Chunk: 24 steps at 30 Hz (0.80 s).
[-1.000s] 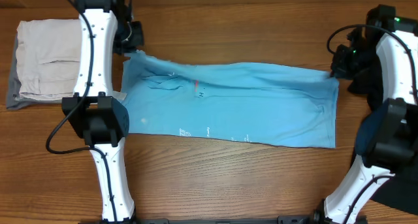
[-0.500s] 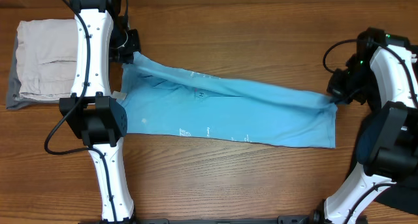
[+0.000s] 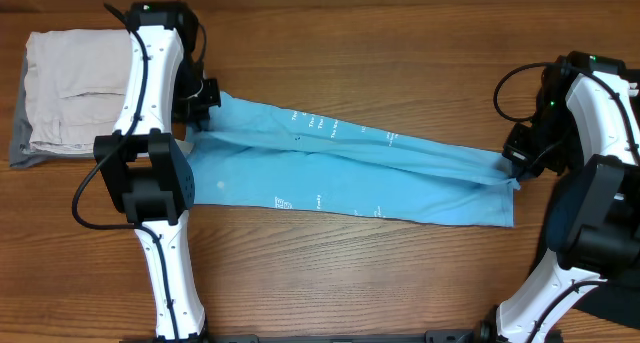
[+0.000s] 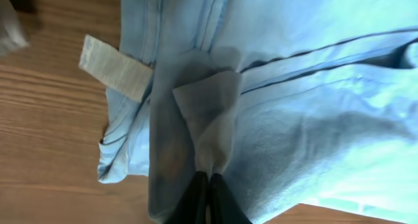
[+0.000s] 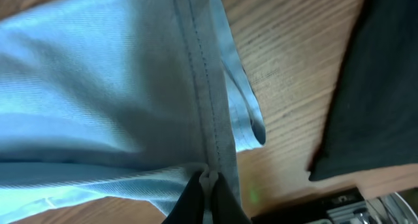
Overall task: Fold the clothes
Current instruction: 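Fold the top edge down toward the bottom hem with both grippers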
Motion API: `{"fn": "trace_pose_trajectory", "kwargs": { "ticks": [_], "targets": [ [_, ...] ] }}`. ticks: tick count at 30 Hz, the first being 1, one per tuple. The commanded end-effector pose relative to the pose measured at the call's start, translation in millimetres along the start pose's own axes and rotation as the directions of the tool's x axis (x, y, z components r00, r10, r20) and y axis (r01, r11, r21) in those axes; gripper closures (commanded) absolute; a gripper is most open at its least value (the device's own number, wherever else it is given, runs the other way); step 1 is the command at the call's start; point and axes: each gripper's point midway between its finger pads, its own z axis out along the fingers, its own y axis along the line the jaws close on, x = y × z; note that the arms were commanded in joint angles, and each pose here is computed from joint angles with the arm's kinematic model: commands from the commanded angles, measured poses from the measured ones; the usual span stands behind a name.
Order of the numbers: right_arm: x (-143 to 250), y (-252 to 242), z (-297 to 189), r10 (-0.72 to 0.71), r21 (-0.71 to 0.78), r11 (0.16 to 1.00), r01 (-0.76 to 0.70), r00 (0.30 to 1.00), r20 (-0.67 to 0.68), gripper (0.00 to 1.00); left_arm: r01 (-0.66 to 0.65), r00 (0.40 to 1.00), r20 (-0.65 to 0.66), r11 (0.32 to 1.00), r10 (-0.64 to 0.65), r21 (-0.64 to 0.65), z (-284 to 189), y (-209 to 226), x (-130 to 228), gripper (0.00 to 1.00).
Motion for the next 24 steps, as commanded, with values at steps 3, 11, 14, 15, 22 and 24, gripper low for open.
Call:
{"fn": "trace_pose_trajectory", "kwargs": {
  "ticks": [3, 11, 14, 15, 22, 24],
  "targets": [
    [9.3, -10.1, 2.9, 0.029, 0.037, 0.999, -0.029, 0.999, -0.02, 0.96, 0.016, 0.999, -0.034, 1.0, -0.017, -0.021, 3.8, 8.2, 10.9, 0.96],
    [5.7, -9.9, 36.5, 0.045, 0.037, 0.998, -0.045, 0.999, -0.019, 0.96, -0.006, 0.997, -0.078, 1.0, 0.005, -0.025, 10.9, 14.3, 20.9, 0.96],
    [7.4, -10.4, 36.7, 0.051, 0.039, 0.998, -0.05, 0.998, -0.025, 0.96, 0.003, 0.999, -0.033, 1.0, -0.003, -0.015, -5.7, 17.8, 22.6, 0.96],
    [8.4, -10.7, 36.6, 0.051, 0.041, 0.998, -0.05, 0.998, -0.029, 0.96, 0.01, 1.0, -0.009, 1.0, -0.01, -0.008, -15.1, 20.2, 23.9, 0.96],
    [16.2, -13.0, 36.1, 0.051, 0.052, 0.997, -0.048, 0.997, -0.06, 0.96, 0.045, 0.996, 0.078, 0.999, -0.046, 0.02, -49.5, 25.4, 34.6, 0.96],
    [20.1, -14.1, 34.4, 0.05, 0.056, 0.997, -0.045, 0.996, -0.076, 0.96, 0.045, 0.996, 0.07, 0.999, -0.046, 0.011, -47.2, 26.9, 36.1, 0.96]
  ]
}}
